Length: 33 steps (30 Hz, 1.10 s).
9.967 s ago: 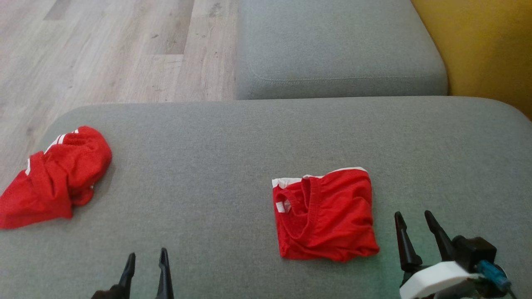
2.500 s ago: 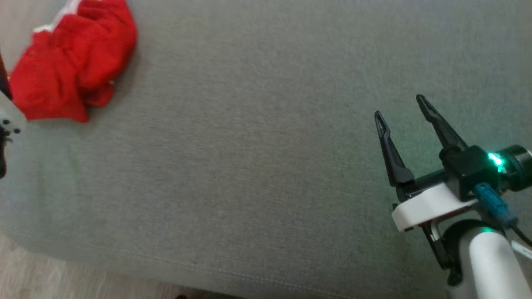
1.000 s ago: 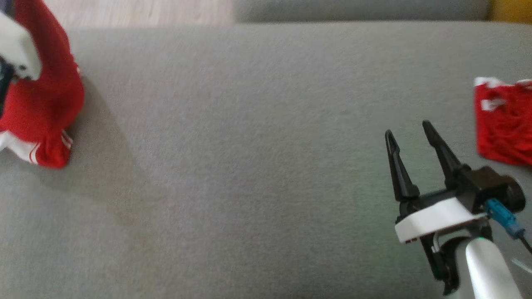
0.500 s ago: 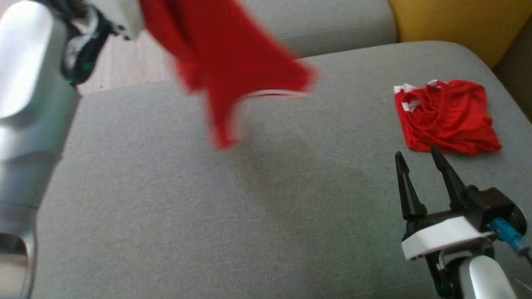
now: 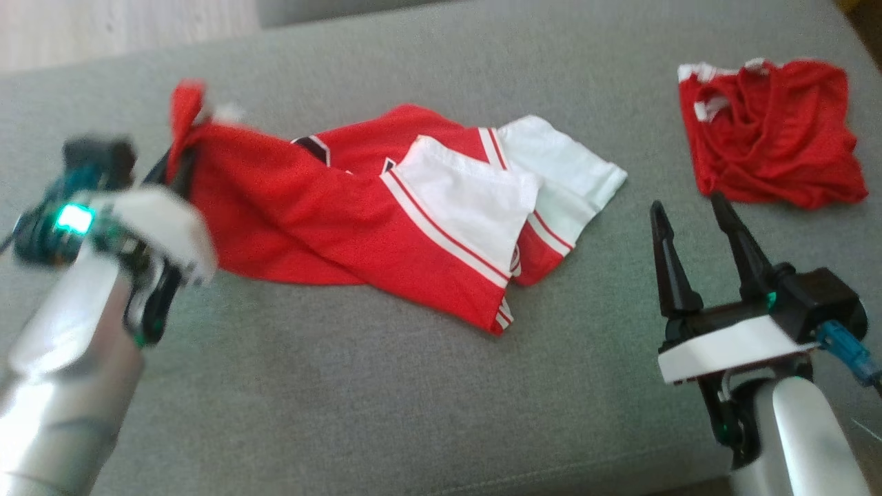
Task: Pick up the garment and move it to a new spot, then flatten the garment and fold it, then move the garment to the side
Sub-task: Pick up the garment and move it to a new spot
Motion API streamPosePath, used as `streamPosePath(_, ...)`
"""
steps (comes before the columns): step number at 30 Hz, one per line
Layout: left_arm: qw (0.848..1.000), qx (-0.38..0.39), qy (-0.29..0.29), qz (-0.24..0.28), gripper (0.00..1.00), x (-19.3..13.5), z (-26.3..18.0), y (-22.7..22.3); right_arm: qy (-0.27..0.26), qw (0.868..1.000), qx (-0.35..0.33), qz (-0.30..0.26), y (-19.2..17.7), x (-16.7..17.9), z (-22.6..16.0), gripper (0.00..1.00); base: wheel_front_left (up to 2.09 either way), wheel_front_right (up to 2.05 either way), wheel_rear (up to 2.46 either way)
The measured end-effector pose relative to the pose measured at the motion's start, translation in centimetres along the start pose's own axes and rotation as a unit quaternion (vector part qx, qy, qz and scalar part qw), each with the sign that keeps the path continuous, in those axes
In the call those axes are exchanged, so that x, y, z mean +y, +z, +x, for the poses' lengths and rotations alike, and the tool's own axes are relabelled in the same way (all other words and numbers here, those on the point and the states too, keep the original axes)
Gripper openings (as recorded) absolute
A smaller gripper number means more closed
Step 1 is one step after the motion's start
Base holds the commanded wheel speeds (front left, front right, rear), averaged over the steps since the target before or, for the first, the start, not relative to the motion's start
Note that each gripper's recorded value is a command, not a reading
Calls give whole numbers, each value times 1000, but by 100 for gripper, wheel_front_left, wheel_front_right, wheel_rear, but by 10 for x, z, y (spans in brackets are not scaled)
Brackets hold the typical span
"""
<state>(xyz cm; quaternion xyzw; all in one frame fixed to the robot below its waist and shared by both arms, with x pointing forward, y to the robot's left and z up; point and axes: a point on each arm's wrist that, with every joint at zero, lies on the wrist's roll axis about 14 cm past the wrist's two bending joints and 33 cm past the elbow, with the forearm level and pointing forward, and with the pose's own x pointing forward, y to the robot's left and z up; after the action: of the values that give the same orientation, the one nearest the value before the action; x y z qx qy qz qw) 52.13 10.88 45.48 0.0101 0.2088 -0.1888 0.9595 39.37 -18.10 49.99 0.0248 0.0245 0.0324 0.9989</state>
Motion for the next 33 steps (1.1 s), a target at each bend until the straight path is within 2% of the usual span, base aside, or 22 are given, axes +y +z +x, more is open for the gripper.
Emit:
streamPosePath(2, 999, 26, 19, -10, 0, 14, 3, -31, -3, 1000, 8, -1, -7, -3, 5, 100, 0, 0, 0)
streamPosePath(3, 999, 29, 26, -21, 3, 18, 5, -40, -5, 1000, 14, -1, -11, -4, 6, 100, 0, 0, 0)
streamPosePath(5, 999, 29, 30, -28, 57, 21, 7, -46, -8, 1000, 20, -1, -16, -6, 7, 100, 0, 0, 0)
streamPosePath(6, 999, 28, 34, -30, 100, 23, 8, -49, -11, 1000, 24, -1, -19, -8, 7, 100, 0, 0, 0)
streamPosePath(11, 999, 15, 48, -15, 100, 32, -1, -51, -6, 1000, 26, -3, -21, -6, 10, 100, 0, 0, 0)
streamPosePath(17, 997, -55, 52, -10, 100, 36, -25, -13, 6, 1000, 13, -1, -10, 3, 6, 100, 0, 0, 0)
streamPosePath(22, 992, -116, 56, 3, 100, 34, -61, 19, 15, 1000, 9, 3, -7, 12, -15, 100, 0, 0, 0)
streamPosePath(26, 990, -130, 61, 0, 100, 26, -96, 5, 21, 1000, 7, 4, -7, 18, -34, 100, 0, 0, 0)
streamPosePath(33, 979, -159, 113, -59, 100, 20, -162, -38, 48, 999, -2, 5, -3, 36, -45, 100, 0, 0, 0)
